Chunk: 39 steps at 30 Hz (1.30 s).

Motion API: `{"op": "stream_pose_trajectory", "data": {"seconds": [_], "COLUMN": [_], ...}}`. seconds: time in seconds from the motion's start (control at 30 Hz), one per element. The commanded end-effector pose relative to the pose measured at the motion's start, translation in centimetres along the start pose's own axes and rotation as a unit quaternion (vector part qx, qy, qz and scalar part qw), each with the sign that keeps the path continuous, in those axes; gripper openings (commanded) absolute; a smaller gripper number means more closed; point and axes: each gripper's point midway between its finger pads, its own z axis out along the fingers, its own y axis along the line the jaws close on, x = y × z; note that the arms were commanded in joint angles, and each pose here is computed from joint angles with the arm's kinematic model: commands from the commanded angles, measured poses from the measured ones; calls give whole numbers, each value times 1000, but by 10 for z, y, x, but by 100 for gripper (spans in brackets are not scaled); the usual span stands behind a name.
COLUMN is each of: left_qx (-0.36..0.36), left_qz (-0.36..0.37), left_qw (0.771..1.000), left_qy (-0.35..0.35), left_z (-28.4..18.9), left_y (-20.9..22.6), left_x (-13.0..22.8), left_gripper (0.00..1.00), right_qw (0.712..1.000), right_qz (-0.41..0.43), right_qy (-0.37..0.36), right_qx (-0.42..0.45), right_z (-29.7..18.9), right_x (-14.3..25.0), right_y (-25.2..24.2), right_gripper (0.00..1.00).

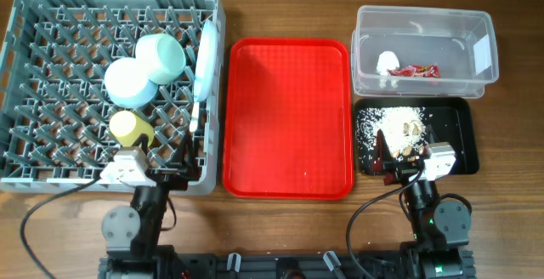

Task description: Sort waste into correct bins and load items into the dishwasher rack

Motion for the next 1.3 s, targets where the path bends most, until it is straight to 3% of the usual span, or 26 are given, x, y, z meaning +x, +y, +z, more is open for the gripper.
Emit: {"op": "stream_pose_trajectory", "data": {"seconds": [0.0,0.1,0.17,0.27,1.27], "left_qx": [0,-51,-69,-53,-54], "left_qz": [0,2,10,20,20], "left_qw": [999,996,997,998,998], "left_qy": [-47,-68,-24,5,5], "left_z": [4,3,4,5,5], "left_y": [6,25,34,29,29], "left_x": [-2,-8,13,26,26], "left_gripper": [100,100,100,100,100], "right_qw": [1000,1000,1000,1000,1000], "right_qz": [-7,-7,-7,-7,-7], "right_qy": [-6,-6,-6,-6,-6], "right_qx": [-14,-14,-14,-14,-14], "right_z": [-1,-1,-1,-1,-1], "right_x": [-2,-2,-2,-2,-2], "right_y": [5,5,5,5,5], "right_gripper": [100,100,100,100,100]}}
